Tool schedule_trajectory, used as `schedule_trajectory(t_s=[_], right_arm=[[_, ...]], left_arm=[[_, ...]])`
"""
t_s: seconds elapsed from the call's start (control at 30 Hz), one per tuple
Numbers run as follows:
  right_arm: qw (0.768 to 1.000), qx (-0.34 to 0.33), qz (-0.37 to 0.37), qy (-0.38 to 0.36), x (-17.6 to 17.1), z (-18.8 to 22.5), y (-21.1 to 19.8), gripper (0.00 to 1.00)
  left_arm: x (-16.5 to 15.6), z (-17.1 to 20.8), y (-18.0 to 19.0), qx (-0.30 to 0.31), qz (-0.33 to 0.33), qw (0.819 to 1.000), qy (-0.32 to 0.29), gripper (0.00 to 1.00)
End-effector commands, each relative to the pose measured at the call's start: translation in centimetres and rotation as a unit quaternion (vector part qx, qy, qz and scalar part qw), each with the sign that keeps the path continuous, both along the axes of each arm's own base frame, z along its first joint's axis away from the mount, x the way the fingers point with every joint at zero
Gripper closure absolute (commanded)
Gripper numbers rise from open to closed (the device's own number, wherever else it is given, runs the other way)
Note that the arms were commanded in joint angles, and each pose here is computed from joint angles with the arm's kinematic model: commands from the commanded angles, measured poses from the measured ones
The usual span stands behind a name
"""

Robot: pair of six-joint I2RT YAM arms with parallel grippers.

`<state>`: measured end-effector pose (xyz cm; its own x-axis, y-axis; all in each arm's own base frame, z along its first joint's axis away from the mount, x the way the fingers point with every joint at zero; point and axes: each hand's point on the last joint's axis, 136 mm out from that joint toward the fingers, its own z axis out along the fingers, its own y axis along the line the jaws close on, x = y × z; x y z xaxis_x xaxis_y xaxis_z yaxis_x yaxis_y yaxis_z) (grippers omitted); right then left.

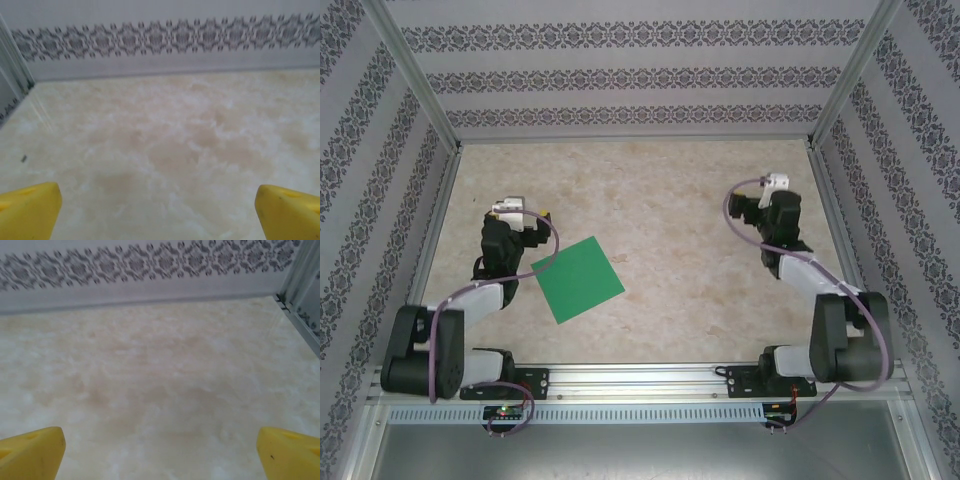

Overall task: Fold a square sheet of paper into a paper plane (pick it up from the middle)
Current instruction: Move the square sheet of paper to the center of the table.

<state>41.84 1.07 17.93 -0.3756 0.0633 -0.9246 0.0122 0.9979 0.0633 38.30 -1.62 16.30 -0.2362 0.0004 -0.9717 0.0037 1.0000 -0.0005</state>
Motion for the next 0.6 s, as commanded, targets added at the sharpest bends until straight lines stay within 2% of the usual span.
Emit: schedule_trajectory(t_s=[0.0, 0.1, 0.13, 0.2, 0.3, 0.37, 0.47, 0.57], right_arm=[[0.987, 0.115, 0.028, 0.104, -2.3, 0.0, 3.9, 0.02], [0.956, 0.245, 0.054, 0.150, -2.8, 0.5, 8.3, 0.02], [0.948, 0.260, 0.076, 0.168, -3.1, 0.3, 10.1, 0.02], [0.942, 0.256, 0.099, 0.195, -3.8, -0.3, 13.5, 0.02], [0.934, 0.251, 0.126, 0.223, -4.8, -0.9, 18.7, 0.02], [0.926, 0.238, 0.169, 0.241, -5.8, -1.2, 23.3, 0.02], [0.910, 0.205, 0.226, 0.282, -7.5, -2.4, 29.4, 0.02], [0.888, 0.180, 0.269, 0.327, -9.1, -4.2, 34.3, 0.02]], left_arm=[[-0.5, 2.1, 1.0, -0.045, 0.031, 0.998, 0.022, 0.00], [-1.2, 2.9, 1.2, -0.105, 0.060, 0.990, 0.074, 0.00], [-1.6, 2.9, 1.3, -0.127, 0.070, 0.986, 0.086, 0.00], [-2.7, 2.7, 2.0, -0.176, 0.114, 0.972, 0.109, 0.00], [-5.0, 1.1, 4.1, -0.238, 0.210, 0.940, 0.128, 0.00], [-5.1, 1.0, 3.4, -0.252, 0.185, 0.941, 0.127, 0.00], [-5.0, 0.3, 2.2, -0.289, 0.169, 0.931, 0.149, 0.00], [-5.0, -0.3, 1.4, -0.295, 0.159, 0.925, 0.180, 0.00]])
